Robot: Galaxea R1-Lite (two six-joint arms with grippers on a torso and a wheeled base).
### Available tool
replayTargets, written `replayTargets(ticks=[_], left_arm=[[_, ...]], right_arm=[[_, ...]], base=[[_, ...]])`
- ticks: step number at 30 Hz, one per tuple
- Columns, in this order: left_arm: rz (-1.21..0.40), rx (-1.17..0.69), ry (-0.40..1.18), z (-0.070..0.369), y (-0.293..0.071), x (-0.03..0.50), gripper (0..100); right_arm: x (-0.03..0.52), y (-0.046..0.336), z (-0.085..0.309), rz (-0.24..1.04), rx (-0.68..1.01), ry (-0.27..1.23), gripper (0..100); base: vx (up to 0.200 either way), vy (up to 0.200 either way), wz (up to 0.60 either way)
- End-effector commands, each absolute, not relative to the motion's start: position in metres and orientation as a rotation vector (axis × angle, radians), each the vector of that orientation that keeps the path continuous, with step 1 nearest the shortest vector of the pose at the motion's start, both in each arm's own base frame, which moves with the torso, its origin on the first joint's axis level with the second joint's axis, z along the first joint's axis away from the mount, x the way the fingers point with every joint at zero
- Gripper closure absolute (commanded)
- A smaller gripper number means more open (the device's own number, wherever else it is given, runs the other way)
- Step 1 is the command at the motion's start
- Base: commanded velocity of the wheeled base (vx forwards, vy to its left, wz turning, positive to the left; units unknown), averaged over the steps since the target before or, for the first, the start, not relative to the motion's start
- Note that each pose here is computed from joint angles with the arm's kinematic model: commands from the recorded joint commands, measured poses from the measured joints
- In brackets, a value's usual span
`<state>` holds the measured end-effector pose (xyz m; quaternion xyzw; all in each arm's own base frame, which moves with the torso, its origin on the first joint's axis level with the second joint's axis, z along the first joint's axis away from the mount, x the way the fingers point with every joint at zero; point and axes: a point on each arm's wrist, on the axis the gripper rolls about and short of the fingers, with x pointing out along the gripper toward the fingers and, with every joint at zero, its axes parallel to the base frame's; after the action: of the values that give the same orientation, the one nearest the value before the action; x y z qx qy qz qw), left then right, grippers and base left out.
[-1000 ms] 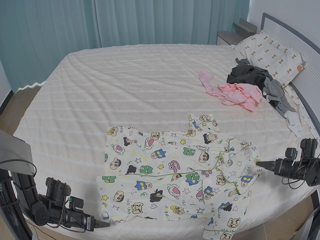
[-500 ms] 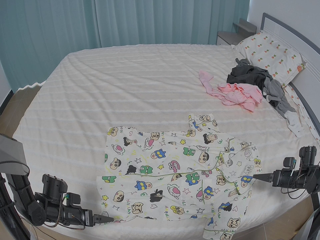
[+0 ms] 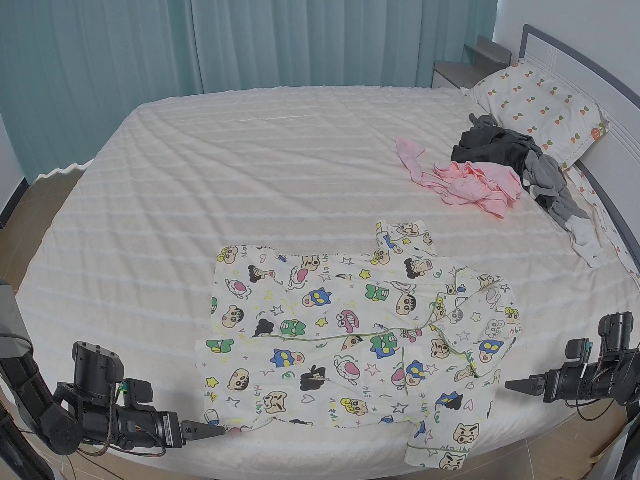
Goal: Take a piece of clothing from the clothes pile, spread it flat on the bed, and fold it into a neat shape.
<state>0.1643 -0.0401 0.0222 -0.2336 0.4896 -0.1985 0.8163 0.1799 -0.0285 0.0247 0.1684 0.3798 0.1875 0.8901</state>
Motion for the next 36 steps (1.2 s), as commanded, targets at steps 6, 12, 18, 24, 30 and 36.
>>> replayTargets(ticks=[6, 12, 18, 24, 30, 36], left_arm=[[-0.373, -0.481, 1.048, 0.020, -0.039, 0.163, 0], [-0.297, -0.486, 0.998, 0.020, -0.045, 0.179, 0], [-0.069, -0.487, 0.930, 0.006, -0.089, 0.217, 0], [-0.023, -0.489, 0.904, -0.005, -0.104, 0.236, 0], [0.017, -0.519, 0.888, -0.012, -0.111, 0.249, 0], [0.086, -0.551, 0.836, -0.016, -0.115, 0.262, 0]], right_arm=[[0.182, -0.027, 0.025, 0.401, 0.329, 0.784, 0], [0.191, -0.021, 0.026, 0.438, 0.310, 0.775, 0], [0.211, 0.004, 0.019, 0.426, 0.308, 0.836, 0], [0.215, 0.016, 0.019, 0.437, 0.316, 0.848, 0], [0.216, 0.016, 0.008, 0.392, 0.305, 0.900, 0], [0.214, 0.016, -0.001, 0.388, 0.305, 0.909, 0]], base=[[-0.200, 0.000, 0.00], [-0.033, 0.000, 0.00], [0.000, 0.000, 0.00], [0.000, 0.000, 0.00], [0.000, 0.000, 0.00], [0.000, 0.000, 0.00]])
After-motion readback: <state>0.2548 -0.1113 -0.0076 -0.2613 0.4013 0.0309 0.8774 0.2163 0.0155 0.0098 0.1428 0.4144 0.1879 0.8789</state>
